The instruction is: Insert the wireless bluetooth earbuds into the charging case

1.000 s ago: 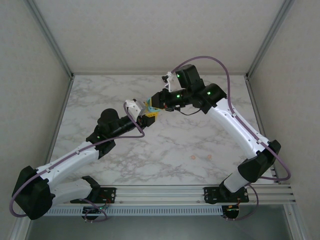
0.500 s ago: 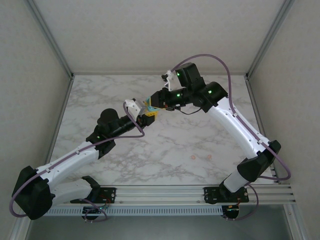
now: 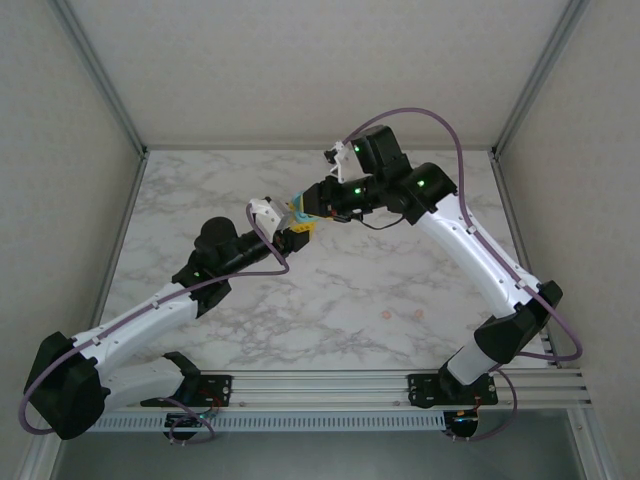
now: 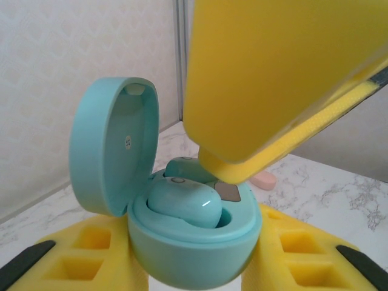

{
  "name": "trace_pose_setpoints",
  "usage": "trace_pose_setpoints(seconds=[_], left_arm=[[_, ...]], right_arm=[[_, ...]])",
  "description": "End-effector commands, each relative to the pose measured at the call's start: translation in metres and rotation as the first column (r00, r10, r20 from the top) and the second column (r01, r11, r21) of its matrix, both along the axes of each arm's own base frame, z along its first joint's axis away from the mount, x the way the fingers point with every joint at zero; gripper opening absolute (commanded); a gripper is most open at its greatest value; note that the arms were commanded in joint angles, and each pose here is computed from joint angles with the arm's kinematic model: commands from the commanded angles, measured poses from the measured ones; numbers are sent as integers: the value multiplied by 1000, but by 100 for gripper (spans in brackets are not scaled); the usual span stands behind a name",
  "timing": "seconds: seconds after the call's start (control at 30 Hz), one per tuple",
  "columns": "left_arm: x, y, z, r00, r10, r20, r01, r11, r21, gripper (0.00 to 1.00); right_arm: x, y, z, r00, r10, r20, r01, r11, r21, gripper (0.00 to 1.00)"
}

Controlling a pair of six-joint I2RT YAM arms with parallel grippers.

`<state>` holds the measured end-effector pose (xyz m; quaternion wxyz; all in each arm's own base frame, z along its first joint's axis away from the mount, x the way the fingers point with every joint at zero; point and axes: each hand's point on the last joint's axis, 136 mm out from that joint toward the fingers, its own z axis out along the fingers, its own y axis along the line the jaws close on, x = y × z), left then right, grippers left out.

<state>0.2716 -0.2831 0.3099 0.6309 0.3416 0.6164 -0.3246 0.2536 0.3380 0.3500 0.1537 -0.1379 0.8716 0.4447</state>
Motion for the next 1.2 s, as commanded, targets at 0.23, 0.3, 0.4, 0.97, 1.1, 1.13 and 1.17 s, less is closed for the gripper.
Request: trace_pose_setpoints(seconds=[0.23,0.3,0.4,0.97,1.1,1.13,1.17], left_arm=[[-5,3,18,999,1,35,0,999,-32,21],[-8,4,20,999,-7,36,8,999,-32,21],[-13,4,22,999,-23,37,24,999,-27,21],[-26,5,27,997,-70,41,71,997,-24,21],[-28,7,27,997,-67,46,68,997,-27,21],[-28,7,27,997,-66,48,67,997,-27,21],[-28,7,28,997,-62,49,64,998,-28,21]], right_arm=[[10,-42,45,944,-121,307,139,990,-36,40],[25,-56,42,920,-197,339,230,971,-60,47],[38,-64,43,905,-251,345,282,958,-44,52],[59,-27,35,985,-145,89,142,989,35,62],[63,-22,30,987,-143,71,141,990,33,64],[65,-22,28,987,-145,64,143,989,30,65],[64,-20,26,989,-139,55,137,990,30,65]])
